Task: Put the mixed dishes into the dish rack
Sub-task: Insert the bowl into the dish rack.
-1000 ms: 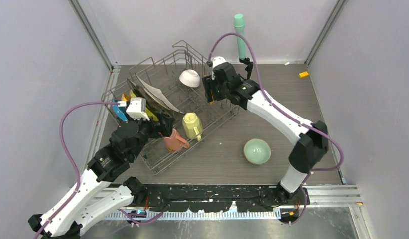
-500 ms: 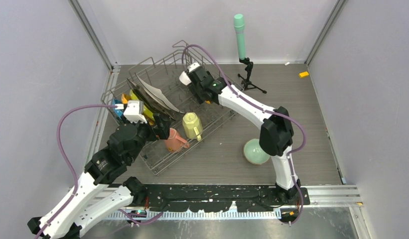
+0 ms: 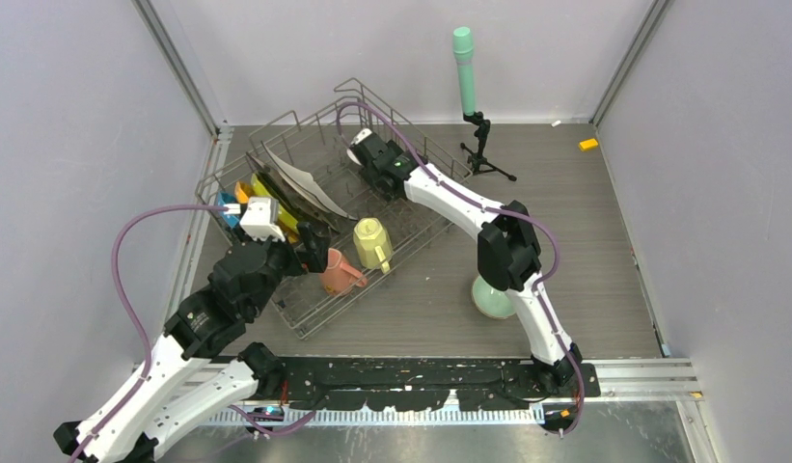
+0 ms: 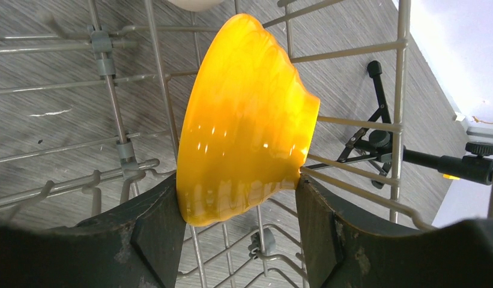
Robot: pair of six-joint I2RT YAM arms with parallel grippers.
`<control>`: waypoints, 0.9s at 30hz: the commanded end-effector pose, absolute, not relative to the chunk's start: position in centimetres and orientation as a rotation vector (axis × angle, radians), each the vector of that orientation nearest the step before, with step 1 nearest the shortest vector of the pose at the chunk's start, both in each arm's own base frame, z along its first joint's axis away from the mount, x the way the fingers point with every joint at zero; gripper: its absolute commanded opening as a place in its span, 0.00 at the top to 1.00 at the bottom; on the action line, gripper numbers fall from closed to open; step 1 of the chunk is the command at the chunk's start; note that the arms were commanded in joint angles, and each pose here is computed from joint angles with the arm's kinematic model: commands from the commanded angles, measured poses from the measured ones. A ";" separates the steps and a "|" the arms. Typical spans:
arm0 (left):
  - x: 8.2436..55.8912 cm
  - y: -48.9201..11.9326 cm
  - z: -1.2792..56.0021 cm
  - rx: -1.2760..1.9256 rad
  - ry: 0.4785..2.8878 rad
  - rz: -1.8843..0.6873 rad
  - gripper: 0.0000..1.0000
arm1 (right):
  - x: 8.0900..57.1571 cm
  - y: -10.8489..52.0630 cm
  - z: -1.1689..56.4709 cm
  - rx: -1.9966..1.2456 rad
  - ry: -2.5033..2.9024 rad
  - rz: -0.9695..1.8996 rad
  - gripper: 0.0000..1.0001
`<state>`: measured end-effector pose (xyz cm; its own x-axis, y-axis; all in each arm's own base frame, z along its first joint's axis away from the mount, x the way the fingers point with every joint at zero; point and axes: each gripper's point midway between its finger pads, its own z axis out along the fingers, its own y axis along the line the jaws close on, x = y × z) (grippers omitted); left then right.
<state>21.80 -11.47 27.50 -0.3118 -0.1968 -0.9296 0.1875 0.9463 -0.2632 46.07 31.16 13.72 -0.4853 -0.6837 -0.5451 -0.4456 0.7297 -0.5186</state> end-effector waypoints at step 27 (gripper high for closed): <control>21.8 -11.3 28.2 -0.019 1.815 -0.395 0.00 | 46.4 32.5 16.6 -0.770 2.125 -0.315 0.24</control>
<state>21.49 -11.20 27.71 -0.3005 -0.2080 -0.9308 0.1909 0.9431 -0.2723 46.79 32.09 13.29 -0.4844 -0.6804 -0.5500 -0.4455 0.7329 -0.5142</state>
